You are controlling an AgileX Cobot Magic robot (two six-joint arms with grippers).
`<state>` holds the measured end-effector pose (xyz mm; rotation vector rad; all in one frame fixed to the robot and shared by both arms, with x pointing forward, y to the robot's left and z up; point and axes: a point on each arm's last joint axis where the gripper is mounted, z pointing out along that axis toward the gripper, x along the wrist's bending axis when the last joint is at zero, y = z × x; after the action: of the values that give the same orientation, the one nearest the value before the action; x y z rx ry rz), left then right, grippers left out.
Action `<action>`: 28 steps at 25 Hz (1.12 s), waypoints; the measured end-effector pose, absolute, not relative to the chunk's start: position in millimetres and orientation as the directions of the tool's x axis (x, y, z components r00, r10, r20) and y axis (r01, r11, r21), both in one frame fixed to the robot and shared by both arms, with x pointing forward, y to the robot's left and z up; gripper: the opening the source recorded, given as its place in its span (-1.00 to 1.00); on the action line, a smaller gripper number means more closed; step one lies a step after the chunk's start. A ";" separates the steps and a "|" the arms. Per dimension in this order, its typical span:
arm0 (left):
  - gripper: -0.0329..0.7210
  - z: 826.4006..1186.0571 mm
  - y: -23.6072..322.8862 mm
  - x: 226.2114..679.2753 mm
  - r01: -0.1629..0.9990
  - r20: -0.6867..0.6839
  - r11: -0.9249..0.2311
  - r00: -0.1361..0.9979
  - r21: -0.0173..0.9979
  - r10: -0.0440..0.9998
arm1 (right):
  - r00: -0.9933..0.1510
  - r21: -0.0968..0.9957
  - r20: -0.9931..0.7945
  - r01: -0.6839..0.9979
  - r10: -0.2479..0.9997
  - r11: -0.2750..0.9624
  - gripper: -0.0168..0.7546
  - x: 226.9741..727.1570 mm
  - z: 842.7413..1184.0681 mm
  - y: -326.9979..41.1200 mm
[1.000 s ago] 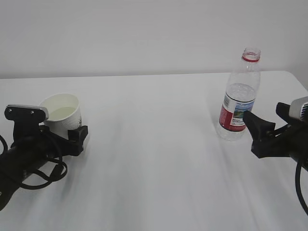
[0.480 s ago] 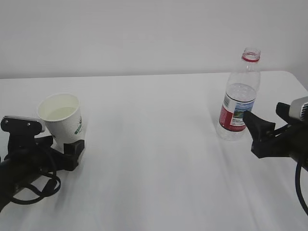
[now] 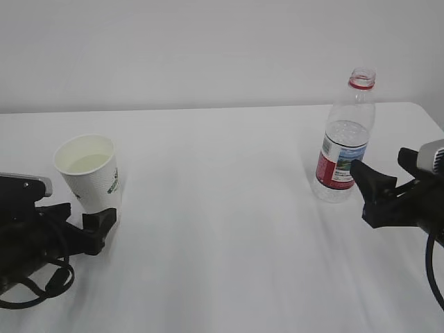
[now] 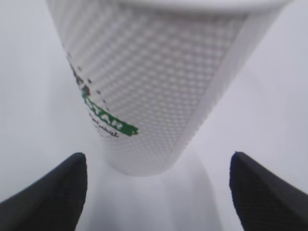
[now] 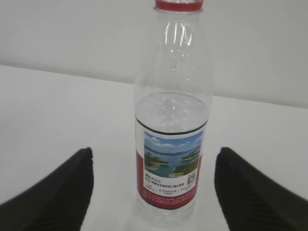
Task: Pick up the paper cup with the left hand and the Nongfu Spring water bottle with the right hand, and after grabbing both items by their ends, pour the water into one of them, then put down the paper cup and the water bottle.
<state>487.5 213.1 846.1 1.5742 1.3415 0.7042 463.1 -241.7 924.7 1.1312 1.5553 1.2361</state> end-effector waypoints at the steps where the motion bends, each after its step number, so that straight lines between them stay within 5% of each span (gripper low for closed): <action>1: 0.91 848.3 213.6 485.4 0.432 -0.136 0.017 0.246 0.902 0.960 | -0.251 0.983 -0.071 0.149 0.966 0.111 0.58 463.1 924.7 -241.7; 12: 0.87 883.2 218.0 459.0 0.372 -0.163 0.040 0.305 0.928 0.938 | -0.312 0.985 -0.088 0.114 0.946 0.129 0.58 460.8 930.4 -236.4; 28: 0.81 952.3 220.1 449.3 0.116 -0.187 0.155 0.363 0.981 0.913 | -0.247 0.997 -0.068 0.012 0.967 0.073 0.58 429.4 997.6 -249.8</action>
<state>449.3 220.1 952.3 1.2965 1.0606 0.7602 429.4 -249.8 997.6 1.0428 1.4383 1.3248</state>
